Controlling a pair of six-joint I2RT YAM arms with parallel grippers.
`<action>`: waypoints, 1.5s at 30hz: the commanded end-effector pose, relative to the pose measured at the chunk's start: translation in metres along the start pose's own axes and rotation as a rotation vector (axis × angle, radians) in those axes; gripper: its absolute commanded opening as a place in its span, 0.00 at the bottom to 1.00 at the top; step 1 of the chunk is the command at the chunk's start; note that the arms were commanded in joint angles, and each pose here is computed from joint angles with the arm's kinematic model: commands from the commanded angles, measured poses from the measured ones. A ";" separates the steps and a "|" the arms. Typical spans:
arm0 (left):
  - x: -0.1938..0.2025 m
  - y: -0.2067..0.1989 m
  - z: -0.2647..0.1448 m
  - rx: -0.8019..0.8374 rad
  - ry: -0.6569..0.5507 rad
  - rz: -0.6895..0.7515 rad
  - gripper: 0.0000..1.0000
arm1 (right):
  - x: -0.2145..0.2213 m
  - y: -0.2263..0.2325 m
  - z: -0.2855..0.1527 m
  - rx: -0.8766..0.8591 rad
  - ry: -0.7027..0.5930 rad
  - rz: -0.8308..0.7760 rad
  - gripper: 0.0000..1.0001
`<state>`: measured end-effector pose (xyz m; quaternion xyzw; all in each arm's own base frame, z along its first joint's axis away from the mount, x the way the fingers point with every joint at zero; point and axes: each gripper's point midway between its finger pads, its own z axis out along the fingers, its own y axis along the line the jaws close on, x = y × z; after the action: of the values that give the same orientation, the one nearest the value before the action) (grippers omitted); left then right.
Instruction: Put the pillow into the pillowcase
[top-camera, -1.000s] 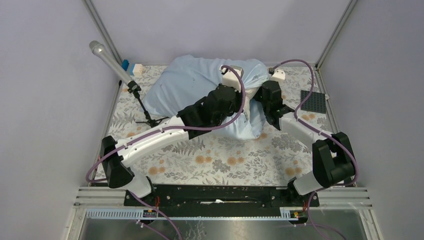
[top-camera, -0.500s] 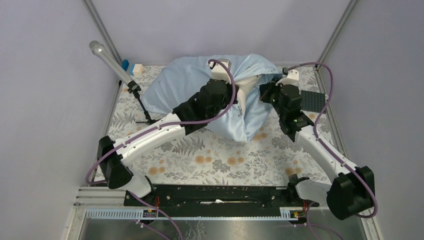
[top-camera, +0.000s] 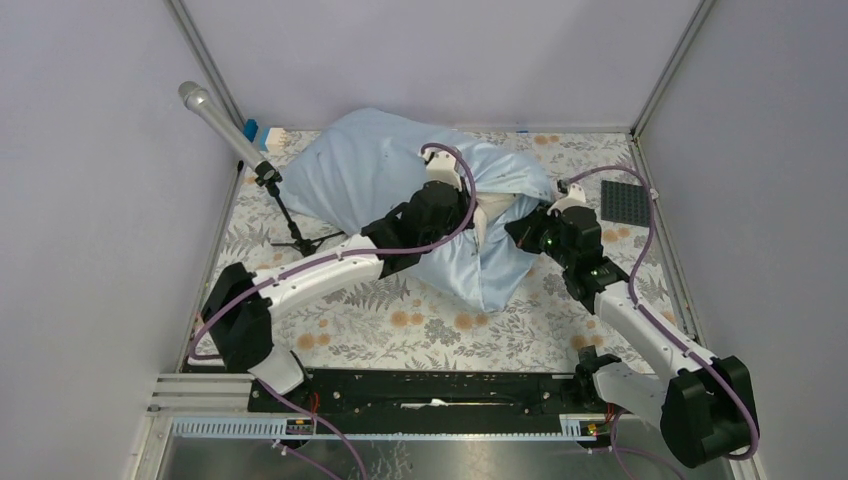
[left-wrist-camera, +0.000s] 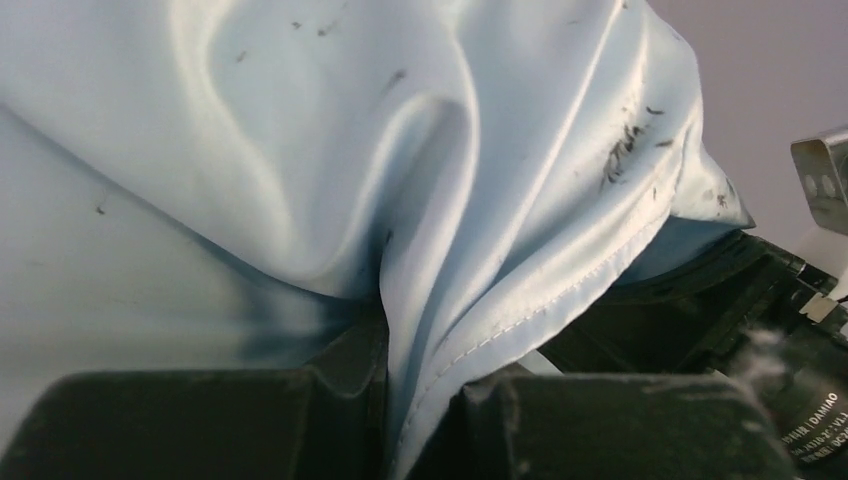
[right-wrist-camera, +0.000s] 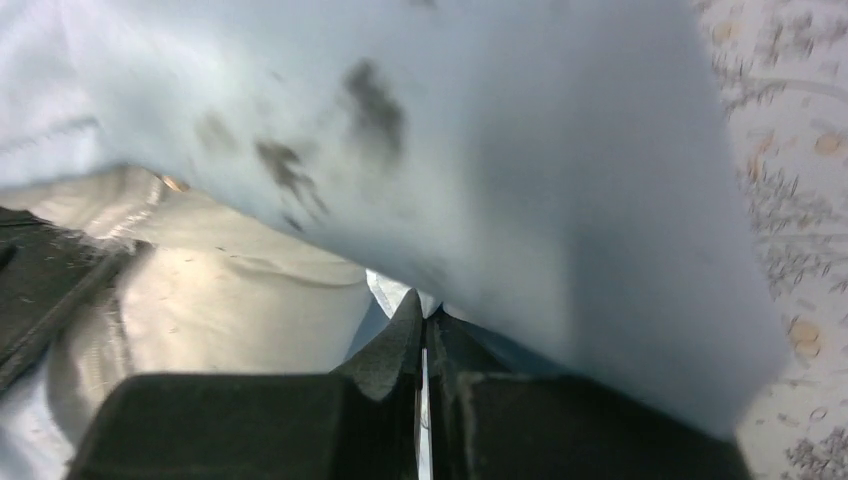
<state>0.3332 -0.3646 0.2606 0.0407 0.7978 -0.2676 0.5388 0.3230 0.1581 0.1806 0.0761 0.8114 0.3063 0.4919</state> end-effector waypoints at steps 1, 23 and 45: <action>0.018 0.022 0.021 -0.044 -0.014 -0.079 0.00 | 0.018 0.006 -0.004 -0.061 0.051 0.099 0.00; 0.186 0.070 0.053 -0.095 0.376 -0.167 0.00 | 0.091 -0.071 -0.025 0.240 0.132 0.294 0.25; 0.173 0.061 0.055 -0.066 0.350 -0.171 0.00 | 0.084 -0.045 0.007 0.436 0.130 0.118 0.43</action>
<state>0.3278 -0.4003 0.1047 0.0136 0.8611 -0.3238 0.3917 0.2818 0.1684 0.0863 0.1977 0.8824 0.2015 0.3764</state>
